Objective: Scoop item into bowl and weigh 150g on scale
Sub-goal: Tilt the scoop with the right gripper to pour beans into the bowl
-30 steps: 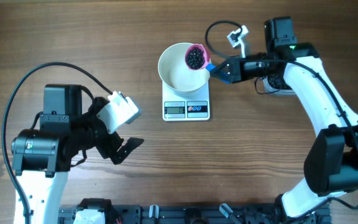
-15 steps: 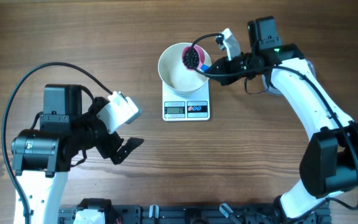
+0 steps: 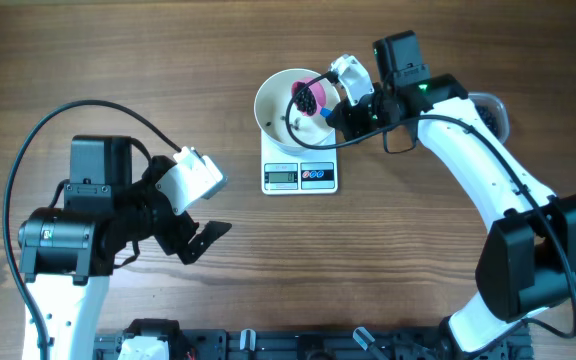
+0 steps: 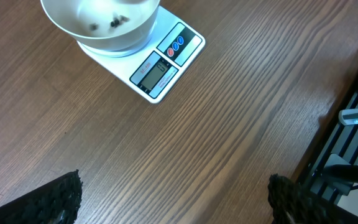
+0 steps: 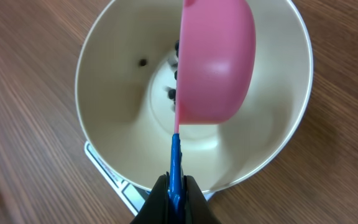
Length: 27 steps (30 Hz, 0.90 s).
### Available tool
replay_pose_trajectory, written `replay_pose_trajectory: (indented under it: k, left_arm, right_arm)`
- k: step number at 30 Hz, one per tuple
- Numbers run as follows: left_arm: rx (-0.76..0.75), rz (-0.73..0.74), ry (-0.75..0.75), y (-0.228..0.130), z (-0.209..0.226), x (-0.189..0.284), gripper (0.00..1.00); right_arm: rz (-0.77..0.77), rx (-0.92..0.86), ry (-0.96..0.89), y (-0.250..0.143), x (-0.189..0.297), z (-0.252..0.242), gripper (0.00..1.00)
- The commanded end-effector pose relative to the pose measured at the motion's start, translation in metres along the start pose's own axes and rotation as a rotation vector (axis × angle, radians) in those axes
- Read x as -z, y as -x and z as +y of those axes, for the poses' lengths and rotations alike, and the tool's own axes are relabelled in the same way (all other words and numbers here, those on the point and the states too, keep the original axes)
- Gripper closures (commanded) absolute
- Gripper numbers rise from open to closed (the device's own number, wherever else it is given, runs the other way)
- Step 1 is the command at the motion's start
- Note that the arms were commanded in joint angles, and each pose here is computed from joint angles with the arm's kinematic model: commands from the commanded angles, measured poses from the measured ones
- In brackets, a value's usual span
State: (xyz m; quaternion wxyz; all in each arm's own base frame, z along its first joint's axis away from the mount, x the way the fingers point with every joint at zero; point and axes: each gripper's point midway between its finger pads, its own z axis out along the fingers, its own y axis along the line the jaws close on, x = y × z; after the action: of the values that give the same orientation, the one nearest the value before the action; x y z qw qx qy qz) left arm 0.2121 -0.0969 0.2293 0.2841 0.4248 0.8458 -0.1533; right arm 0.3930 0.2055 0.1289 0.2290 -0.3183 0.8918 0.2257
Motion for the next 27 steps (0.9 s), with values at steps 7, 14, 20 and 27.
replay_pose_trajectory:
  k: [7, 14, 20, 27]
  left_arm:
    - [-0.037, -0.016, 0.011, 0.006, 0.001, 0.004, 0.0]
    - [-0.037, -0.016, 0.011, 0.006, 0.001, 0.004, 0.0]
    - [-0.037, -0.016, 0.011, 0.006, 0.001, 0.004, 0.0]
    - [-0.037, -0.016, 0.011, 0.006, 0.001, 0.004, 0.0]
  right_arm:
    - [-0.006, 0.067, -0.109, 0.006, 0.009, -0.005, 0.96]
    - [-0.019, 0.072, -0.121, 0.01, 0.012, -0.007, 0.96]
    - [-0.047, 0.085, -0.135, 0.019, 0.024, -0.004, 0.96]
    - [-0.005, 0.099, -0.261, 0.014, 0.03, -0.016, 0.96]
